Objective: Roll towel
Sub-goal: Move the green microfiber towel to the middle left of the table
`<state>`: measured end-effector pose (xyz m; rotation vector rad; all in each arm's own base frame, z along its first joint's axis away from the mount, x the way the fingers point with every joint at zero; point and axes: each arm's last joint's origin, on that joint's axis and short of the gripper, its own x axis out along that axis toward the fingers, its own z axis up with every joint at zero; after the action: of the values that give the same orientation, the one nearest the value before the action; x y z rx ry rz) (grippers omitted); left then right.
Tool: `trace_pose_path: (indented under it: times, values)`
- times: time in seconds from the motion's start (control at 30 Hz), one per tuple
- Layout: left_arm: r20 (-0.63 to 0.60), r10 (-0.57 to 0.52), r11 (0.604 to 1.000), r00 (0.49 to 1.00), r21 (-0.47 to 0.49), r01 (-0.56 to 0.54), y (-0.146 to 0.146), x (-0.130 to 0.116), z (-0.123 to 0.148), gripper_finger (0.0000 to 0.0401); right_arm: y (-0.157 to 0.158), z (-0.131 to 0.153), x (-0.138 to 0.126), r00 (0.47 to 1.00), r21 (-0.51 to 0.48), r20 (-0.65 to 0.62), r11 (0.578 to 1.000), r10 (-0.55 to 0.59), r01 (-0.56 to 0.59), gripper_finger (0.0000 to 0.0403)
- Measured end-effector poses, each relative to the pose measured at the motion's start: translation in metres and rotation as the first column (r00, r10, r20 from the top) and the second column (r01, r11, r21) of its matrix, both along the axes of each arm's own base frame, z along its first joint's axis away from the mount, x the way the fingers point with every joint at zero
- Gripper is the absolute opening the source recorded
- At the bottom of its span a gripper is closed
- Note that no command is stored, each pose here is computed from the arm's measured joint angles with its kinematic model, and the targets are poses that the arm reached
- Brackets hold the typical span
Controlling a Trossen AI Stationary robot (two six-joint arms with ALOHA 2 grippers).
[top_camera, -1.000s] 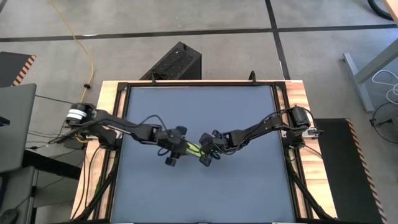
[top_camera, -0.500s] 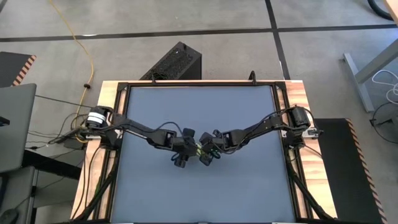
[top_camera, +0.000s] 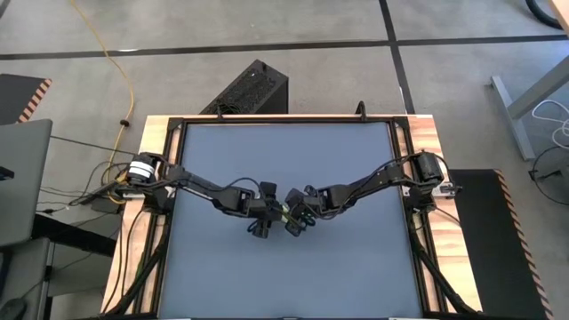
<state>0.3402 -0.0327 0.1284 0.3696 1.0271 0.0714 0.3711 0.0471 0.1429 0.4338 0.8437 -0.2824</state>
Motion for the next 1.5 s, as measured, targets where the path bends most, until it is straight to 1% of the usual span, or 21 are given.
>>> trace_pose_path:
  times: [0.1,0.17,0.27,0.37,0.4,0.47,0.53,0.63,0.7,0.77,0.87,0.93,1.03,1.13,1.2,1.27,1.37,1.43,1.47,1.5]
  values:
    - [-0.001,0.015,1.000,1.000,-0.028,-0.015,0.003,0.000,0.000,0.0177,0.000,0.000,0.000,1.000,0.031,0.001,1.000,-0.005,0.005,0.0032]
    - [-0.006,0.013,0.998,1.000,-0.066,-0.013,0.004,0.000,-0.001,0.0148,0.000,0.000,0.000,1.000,0.049,0.002,0.999,-0.020,0.020,0.0034]
    - [-0.015,0.022,0.995,1.000,-0.100,-0.023,0.006,-0.001,-0.002,0.0092,0.001,0.001,0.000,1.000,0.064,0.004,0.998,-0.031,0.031,0.0046]
    - [-0.021,0.035,0.993,0.999,-0.116,-0.037,0.008,-0.001,-0.002,0.0029,0.000,0.009,-0.003,0.999,0.070,0.010,0.997,-0.037,0.036,0.0059]
    - [-0.022,0.046,0.991,0.999,-0.128,-0.049,0.008,-0.001,-0.002,0.0019,0.000,0.013,-0.005,0.999,0.074,0.006,0.997,-0.038,0.038,0.0063]
    - [-0.024,0.068,0.983,0.997,-0.170,-0.071,0.011,-0.001,-0.002,0.0015,-0.004,0.027,-0.013,0.998,0.079,-0.013,0.995,-0.054,0.055,0.0067]
    - [-0.027,0.100,0.972,0.995,-0.210,-0.104,0.013,-0.001,0.000,0.0015,-0.006,0.046,-0.023,0.998,0.083,-0.003,0.995,-0.059,0.059,0.0068]
    - [-0.060,0.158,0.949,0.986,-0.268,-0.168,0.020,-0.003,0.008,0.0011,-0.005,0.077,-0.042,0.999,0.047,0.012,0.998,-0.049,0.048,0.0069]
    - [-0.074,0.204,0.927,0.976,-0.307,-0.217,0.026,-0.006,0.019,0.0009,-0.003,0.093,-0.055,0.999,0.004,0.023,0.999,-0.038,0.038,0.0069]
    - [-0.088,0.261,0.902,0.961,-0.334,-0.275,0.031,-0.013,0.035,0.0009,-0.001,0.111,-0.068,0.997,-0.036,0.060,0.998,-0.049,0.052,0.0069]
    - [-0.065,0.378,0.850,0.924,-0.373,-0.373,0.037,-0.026,0.064,0.0009,0.000,0.133,-0.085,0.990,-0.083,0.118,0.993,-0.070,0.081,0.0069]
    - [-0.085,0.476,0.802,0.875,-0.367,-0.472,0.038,-0.041,0.080,0.0009,0.001,0.143,-0.093,0.986,-0.109,0.152,0.990,-0.068,0.085,0.0069]
    - [-0.115,0.615,0.705,0.780,-0.365,-0.609,0.036,-0.067,0.101,0.0008,0.002,0.155,-0.102,0.981,-0.130,0.189,0.989,-0.039,0.064,0.0069]
    - [-0.112,0.748,0.584,0.654,-0.359,-0.728,0.029,-0.094,0.119,0.0007,0.005,0.161,-0.108,0.978,-0.150,0.207,0.988,0.003,0.029,0.0069]
    - [-0.088,0.819,0.499,0.568,-0.379,-0.779,0.021,-0.111,0.124,0.0007,0.009,0.162,-0.109,0.978,-0.170,0.206,0.985,0.037,-0.001,0.0069]
    - [-0.057,0.878,0.409,0.475,-0.428,-0.806,0.009,-0.126,0.125,0.0007,0.012,0.162,-0.110,0.977,-0.186,0.201,0.982,0.066,-0.028,0.0069]
    - [-0.028,0.952,0.250,0.303,-0.500,-0.829,-0.012,-0.150,0.116,0.0007,0.017,0.159,-0.109,0.978,-0.194,0.189,0.980,0.087,-0.050,0.0069]
    - [-0.010,0.982,0.152,0.187,-0.540,-0.828,-0.024,-0.165,0.105,0.0007,0.020,0.156,-0.107,0.978,-0.195,0.182,0.979,0.100,-0.063,0.0069]
    - [-0.009,0.990,0.112,0.141,-0.562,-0.819,-0.029,-0.170,0.099,0.0007,0.021,0.156,-0.107,0.978,-0.199,0.180,0.977,0.107,-0.071,0.0069]
    - [-0.014,0.994,0.083,0.111,-0.576,-0.814,-0.034,-0.175,0.092,0.0007,0.021,0.156,-0.107,0.977,-0.204,0.179,0.976,0.116,-0.079,0.0069]
